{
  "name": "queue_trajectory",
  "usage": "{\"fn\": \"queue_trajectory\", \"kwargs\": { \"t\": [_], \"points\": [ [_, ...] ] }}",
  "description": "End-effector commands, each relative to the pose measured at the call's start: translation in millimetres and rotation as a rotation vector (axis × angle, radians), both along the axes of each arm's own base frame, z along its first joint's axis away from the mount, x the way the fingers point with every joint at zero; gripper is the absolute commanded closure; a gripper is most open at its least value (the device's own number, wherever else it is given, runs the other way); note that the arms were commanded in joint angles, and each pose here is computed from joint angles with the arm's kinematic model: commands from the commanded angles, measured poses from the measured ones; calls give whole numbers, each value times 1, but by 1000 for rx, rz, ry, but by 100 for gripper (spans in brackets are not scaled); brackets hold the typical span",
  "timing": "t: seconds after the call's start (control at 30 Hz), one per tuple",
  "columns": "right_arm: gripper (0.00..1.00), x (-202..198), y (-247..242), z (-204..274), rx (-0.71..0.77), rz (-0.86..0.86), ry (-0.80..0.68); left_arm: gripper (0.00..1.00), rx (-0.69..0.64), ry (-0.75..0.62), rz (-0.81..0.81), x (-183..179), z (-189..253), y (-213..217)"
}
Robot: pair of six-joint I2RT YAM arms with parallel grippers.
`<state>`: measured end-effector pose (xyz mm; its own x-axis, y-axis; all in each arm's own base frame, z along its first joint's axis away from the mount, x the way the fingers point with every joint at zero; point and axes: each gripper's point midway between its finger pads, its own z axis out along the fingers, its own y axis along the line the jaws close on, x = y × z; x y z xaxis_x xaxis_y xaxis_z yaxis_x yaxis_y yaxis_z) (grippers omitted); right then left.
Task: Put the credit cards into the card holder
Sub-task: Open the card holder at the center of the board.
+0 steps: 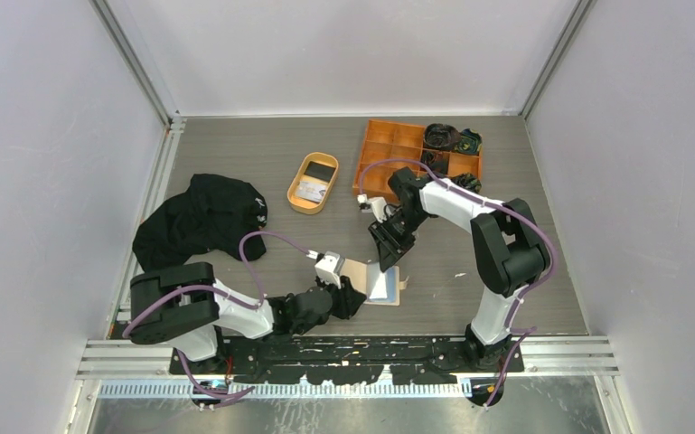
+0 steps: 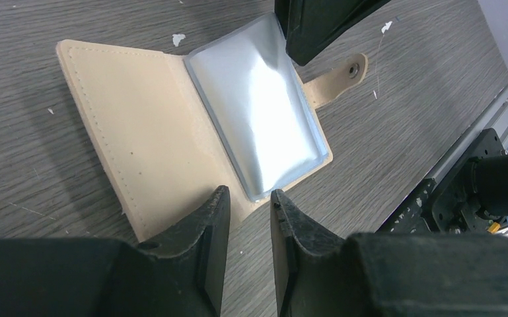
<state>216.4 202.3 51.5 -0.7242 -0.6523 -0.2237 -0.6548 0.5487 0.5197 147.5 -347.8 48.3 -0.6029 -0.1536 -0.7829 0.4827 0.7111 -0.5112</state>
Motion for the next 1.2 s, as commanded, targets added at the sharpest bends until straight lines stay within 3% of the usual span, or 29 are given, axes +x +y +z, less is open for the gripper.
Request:
{"fn": "queue_trajectory", "kwargs": {
  "t": [0.0, 0.2, 0.4, 0.6, 0.77, 1.07, 1.17],
  "points": [
    [60, -2, 22, 23, 122, 6, 39, 69, -63, -18, 7, 5, 14, -8],
    [60, -9, 36, 26, 204, -9, 132, 63, -73, -28, -7, 3, 17, -9],
    [60, -10, 51, 25, 272, -55, 231, 41, -95, -44, -22, 2, 23, -9],
    [60, -11, 61, 25, 316, -95, 309, 25, -45, -51, 25, 9, 20, -1],
    [59, -11, 67, 26, 352, -113, 355, 24, 38, -55, 74, 16, 18, 8],
    [55, -13, 69, 32, 382, -106, 370, 40, 75, -69, 101, 21, 19, 12],
    [54, -15, 72, 37, 414, -103, 393, 40, 78, -71, 104, 22, 20, 13]
  ]
}}
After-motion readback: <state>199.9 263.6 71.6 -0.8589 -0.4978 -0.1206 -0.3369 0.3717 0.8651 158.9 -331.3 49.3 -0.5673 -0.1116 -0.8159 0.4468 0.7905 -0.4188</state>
